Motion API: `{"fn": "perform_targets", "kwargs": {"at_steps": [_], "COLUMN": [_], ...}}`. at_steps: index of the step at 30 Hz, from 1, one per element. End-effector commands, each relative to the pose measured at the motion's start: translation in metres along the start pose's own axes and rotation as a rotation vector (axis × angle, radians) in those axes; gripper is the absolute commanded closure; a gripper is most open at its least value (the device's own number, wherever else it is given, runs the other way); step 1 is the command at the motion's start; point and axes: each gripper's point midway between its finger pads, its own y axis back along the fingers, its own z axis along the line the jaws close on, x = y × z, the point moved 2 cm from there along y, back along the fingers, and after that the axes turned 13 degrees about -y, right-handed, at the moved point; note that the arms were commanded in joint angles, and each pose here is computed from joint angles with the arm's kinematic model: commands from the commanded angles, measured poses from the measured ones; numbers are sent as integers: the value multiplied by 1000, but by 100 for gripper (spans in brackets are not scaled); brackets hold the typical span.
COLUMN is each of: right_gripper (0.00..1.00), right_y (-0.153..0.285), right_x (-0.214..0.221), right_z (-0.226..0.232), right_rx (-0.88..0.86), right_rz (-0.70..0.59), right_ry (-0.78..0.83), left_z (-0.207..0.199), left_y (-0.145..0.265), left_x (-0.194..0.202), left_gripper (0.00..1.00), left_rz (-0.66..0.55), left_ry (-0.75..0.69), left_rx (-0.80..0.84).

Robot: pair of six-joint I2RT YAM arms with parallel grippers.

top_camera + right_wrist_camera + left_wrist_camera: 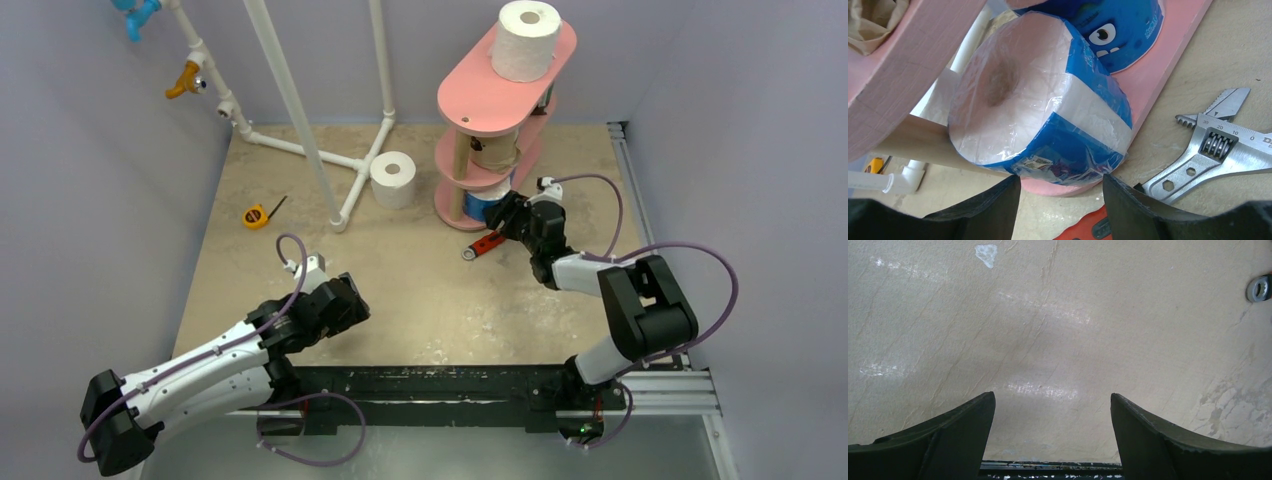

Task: Place and organize the paper towels onto the shelf
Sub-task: Move the paper towel to the shelf.

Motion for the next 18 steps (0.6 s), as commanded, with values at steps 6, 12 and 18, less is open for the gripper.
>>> {"fn": "perform_targets", "kwargs": {"at_steps": [6,12,18], "right_gripper": [41,42,42], "right_y": [-12,-16,-22], "right_x": [-22,-22,-20], "right_z": [27,32,35], "right_rx": [-87,-101,-108], "right_rz": [-90,-88,-83], "right_ry": [-37,-45,-56], "left_z": [2,1,1], "left_y": [0,-1,0], "left_x": [-6,-6,-7], "left_gripper": [16,16,16], "left_rz": [-26,-24,-25], "left_ry": [-5,-8,-14], "left_rx": [-20,-26,-32]}}
